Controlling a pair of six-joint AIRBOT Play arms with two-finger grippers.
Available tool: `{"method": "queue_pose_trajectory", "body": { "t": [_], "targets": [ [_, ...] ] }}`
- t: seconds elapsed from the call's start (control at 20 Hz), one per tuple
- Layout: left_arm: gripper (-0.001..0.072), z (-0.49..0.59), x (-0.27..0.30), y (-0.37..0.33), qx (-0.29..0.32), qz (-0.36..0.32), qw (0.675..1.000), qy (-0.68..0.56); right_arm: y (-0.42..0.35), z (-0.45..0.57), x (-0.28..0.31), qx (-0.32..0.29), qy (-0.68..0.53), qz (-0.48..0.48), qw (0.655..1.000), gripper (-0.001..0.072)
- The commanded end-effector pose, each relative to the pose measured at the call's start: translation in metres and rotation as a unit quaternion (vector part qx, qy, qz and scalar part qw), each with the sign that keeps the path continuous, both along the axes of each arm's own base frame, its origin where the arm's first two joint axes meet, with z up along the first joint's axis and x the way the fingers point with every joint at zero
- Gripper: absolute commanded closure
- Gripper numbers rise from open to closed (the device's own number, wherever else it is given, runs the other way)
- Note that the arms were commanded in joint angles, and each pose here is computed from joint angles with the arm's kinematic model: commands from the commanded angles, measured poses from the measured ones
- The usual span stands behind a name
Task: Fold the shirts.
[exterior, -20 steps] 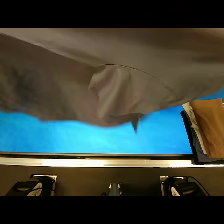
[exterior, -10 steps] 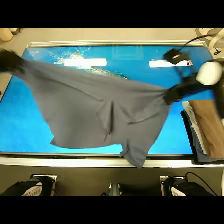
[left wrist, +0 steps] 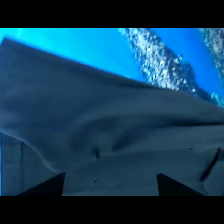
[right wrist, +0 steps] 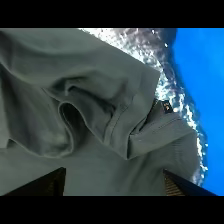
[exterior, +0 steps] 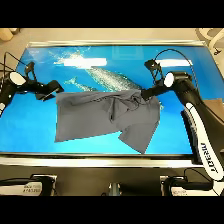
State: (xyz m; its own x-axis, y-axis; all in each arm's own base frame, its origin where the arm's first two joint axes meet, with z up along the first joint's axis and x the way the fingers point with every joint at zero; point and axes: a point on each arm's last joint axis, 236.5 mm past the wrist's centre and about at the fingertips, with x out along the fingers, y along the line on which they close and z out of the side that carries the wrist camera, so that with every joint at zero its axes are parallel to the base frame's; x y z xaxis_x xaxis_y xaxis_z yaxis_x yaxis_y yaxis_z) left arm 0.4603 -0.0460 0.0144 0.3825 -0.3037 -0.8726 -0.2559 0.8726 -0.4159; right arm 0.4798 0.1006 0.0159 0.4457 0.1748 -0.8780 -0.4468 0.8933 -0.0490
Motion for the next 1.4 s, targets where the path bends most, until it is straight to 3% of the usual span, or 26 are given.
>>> {"method": "queue_pose_trajectory", "body": {
  "t": [0.0, 0.05, 0.15, 0.25, 0.3, 0.45, 0.65, 1.05, 1.15, 1.2, 1.25, 1.35],
  "targets": [
    [0.0092, -0.015, -0.059, 0.029, 0.021, -0.049, 0.993, 0.106, -0.037, 0.016, -0.013, -0.018, 0.019, 0.003, 1.0, 0.0062],
    [0.0134, -0.014, -0.077, 0.049, 0.048, -0.046, 0.99, 0.127, -0.06, 0.019, -0.024, -0.019, 0.039, -0.006, 0.999, 0.0064],
    [0.0134, -0.018, -0.113, 0.066, 0.062, -0.034, 0.987, 0.147, -0.1, 0.012, -0.056, -0.006, 0.106, -0.024, 0.994, 0.0096],
    [0.0168, -0.042, -0.156, 0.058, 0.047, -0.037, 0.982, 0.178, -0.129, 0.0, -0.084, 0.002, 0.161, -0.047, 0.986, 0.0204],
    [0.0201, -0.058, -0.18, 0.052, 0.042, -0.049, 0.978, 0.198, -0.136, -0.006, -0.097, 0.007, 0.183, -0.045, 0.982, 0.0222],
    [0.0201, -0.098, -0.234, 0.038, 0.025, -0.062, 0.966, 0.249, -0.136, -0.017, -0.116, 0.019, 0.217, -0.031, 0.976, 0.0221],
    [0.0201, -0.113, -0.229, 0.019, -0.012, -0.05, 0.974, 0.222, -0.114, -0.014, -0.111, 0.062, 0.205, -0.009, 0.977, 0.0222],
    [0.0203, -0.121, -0.209, 0.012, -0.035, -0.024, 0.979, 0.2, -0.114, -0.014, -0.111, 0.061, 0.205, -0.008, 0.977, 0.0222],
    [0.0327, -0.122, -0.205, 0.014, -0.033, -0.013, 0.98, 0.195, -0.115, -0.014, -0.113, 0.059, 0.208, -0.008, 0.976, 0.0221],
    [0.0335, -0.122, -0.204, 0.015, -0.032, -0.008, 0.981, 0.193, -0.117, -0.015, -0.114, 0.056, 0.21, -0.008, 0.976, 0.0221],
    [0.0423, -0.122, -0.202, 0.015, -0.032, -0.004, 0.981, 0.191, -0.117, -0.017, -0.115, 0.056, 0.213, -0.008, 0.975, 0.0221],
    [0.0674, -0.122, -0.2, 0.015, -0.033, -0.001, 0.982, 0.187, -0.112, -0.03, -0.121, 0.068, 0.227, -0.023, 0.971, 0.0221]
  ]
}}
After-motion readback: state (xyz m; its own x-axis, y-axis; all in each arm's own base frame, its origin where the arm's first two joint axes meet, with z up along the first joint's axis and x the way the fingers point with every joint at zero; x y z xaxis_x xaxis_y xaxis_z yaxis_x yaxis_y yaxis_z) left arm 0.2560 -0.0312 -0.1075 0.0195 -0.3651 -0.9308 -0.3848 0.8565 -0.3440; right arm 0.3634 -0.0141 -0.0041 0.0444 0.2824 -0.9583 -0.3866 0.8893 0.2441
